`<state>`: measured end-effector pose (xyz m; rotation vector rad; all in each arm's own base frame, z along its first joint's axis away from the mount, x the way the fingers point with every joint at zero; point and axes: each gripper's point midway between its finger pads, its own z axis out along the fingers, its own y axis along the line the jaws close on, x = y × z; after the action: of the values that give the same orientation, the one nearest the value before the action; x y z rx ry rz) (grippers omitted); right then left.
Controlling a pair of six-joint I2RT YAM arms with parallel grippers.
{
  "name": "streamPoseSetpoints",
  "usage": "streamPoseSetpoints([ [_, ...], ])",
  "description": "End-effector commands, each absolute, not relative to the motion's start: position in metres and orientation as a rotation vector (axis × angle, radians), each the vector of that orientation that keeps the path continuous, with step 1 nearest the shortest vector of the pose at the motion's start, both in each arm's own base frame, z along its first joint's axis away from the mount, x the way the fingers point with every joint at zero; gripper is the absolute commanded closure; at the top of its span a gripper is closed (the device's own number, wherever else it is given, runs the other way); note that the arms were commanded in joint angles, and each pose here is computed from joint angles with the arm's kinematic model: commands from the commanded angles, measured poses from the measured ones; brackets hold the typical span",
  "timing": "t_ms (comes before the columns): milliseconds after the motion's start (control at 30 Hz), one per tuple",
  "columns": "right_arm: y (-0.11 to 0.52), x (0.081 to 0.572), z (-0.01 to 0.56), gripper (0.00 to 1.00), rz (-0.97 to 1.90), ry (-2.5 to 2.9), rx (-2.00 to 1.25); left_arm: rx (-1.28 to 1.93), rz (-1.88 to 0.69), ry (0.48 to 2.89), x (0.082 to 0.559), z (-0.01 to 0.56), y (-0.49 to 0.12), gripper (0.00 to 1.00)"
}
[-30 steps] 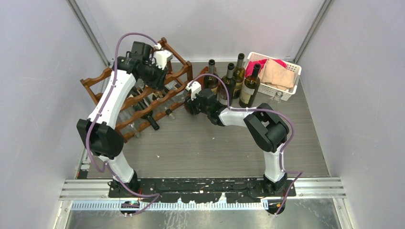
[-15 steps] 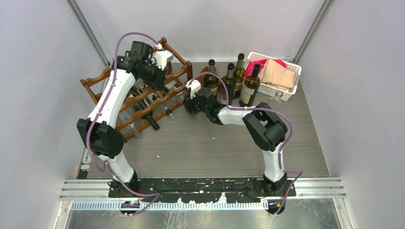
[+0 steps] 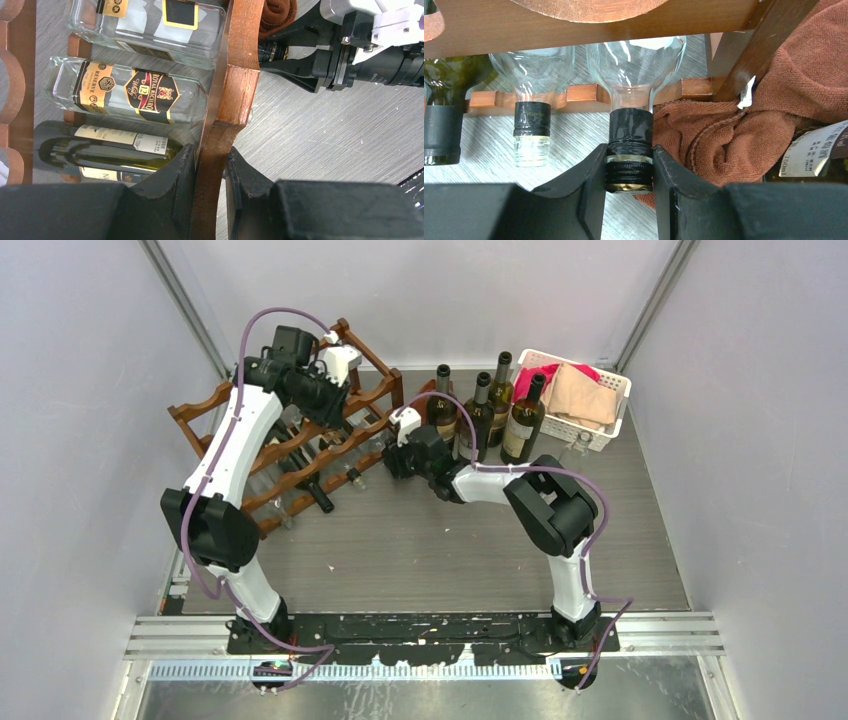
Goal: Put the wine bottle on the wine rack
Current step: Place the wine bottle in the wine rack.
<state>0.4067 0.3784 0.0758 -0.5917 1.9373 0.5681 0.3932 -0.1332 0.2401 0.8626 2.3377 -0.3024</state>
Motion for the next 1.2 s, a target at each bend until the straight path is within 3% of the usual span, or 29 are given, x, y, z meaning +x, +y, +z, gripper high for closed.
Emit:
streamPoseSetpoints([
  [0, 0.372, 0.377, 0.005, 0.99, 0.540, 2.158, -0.620, 0.836, -0.390, 2.374, 0.382, 0.242, -0.142, 0.88],
  [533, 0.365, 0.358, 0.027, 0.99, 0.640, 1.996, -0.624, 0.841, -0.401, 2.401, 0.381, 0.234, -0.142, 0.90],
  [933, 0.374, 0.356, 0.088, 0.99, 0.696, 1.878, -0.622, 0.834, -0.401, 2.411, 0.380, 0.233, -0.142, 0.90],
  [1167, 0.368, 0.336, 0.047, 0.99, 0.670, 1.986, -0.674, 0.833, -0.402, 2.413, 0.380, 0.232, -0.141, 0.91],
])
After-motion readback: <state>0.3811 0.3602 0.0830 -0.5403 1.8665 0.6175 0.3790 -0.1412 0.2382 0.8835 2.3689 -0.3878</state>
